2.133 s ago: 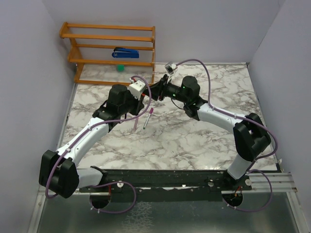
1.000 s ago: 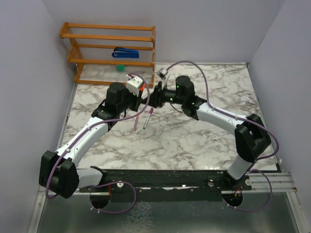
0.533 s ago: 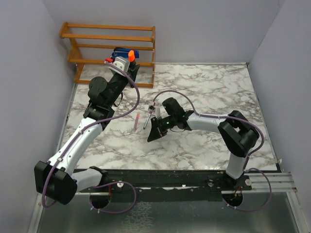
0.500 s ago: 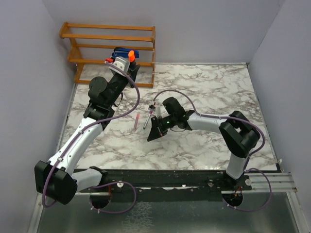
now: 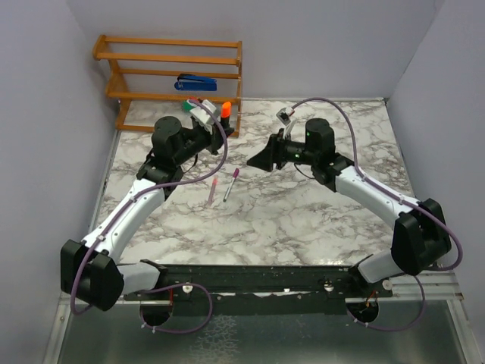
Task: Insert the pens into the pen caps
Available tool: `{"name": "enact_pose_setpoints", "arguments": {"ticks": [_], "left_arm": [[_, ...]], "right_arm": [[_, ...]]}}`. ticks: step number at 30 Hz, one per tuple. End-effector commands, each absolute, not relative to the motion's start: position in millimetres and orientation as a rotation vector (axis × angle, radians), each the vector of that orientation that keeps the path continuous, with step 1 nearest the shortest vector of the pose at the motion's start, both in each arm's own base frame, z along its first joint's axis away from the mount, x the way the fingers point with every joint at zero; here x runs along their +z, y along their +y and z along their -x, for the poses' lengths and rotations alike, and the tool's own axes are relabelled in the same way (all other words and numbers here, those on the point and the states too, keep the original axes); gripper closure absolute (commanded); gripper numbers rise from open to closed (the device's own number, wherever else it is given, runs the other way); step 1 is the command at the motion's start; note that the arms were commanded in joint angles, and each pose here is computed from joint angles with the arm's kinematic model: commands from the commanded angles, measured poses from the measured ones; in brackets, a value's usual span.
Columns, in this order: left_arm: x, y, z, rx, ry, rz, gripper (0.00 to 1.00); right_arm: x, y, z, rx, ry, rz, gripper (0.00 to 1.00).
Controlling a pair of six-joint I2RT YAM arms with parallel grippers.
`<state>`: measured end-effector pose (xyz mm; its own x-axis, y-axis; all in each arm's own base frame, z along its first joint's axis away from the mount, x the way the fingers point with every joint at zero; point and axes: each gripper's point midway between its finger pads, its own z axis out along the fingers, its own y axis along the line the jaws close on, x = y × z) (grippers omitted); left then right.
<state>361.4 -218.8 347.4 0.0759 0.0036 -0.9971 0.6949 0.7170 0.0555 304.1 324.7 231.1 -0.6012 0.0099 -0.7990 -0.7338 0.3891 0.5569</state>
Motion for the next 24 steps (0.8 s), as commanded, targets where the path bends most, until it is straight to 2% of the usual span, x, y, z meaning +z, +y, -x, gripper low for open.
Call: {"name": "enact_pose_setpoints", "arguments": {"ticks": [1, 5, 14, 24], "left_arm": [[297.7, -250.1, -326.8, -0.839, 1.568, -0.828, 1.00], [277.3, -257.6, -316.2, -0.926, 1.624, -0.866, 1.00], [241.3, -266.3, -297.7, -1.062, 1.723, -0.939, 1.00], [241.2, -275.2, -261.4, -1.287, 1.669, -1.103, 1.00]], "right_arm": [[278.3, 325.3, -319.1, 1.204, 1.728, 0.608, 0.43], [309.6, 324.4, -321.0, 1.201, 1.621, 0.600, 0.43], [338.7, 316.3, -315.7, 1.169, 1.491, 0.621, 0.47], [354.6, 305.1, -282.3, 1.258, 1.327, 0.831, 0.50]]}}
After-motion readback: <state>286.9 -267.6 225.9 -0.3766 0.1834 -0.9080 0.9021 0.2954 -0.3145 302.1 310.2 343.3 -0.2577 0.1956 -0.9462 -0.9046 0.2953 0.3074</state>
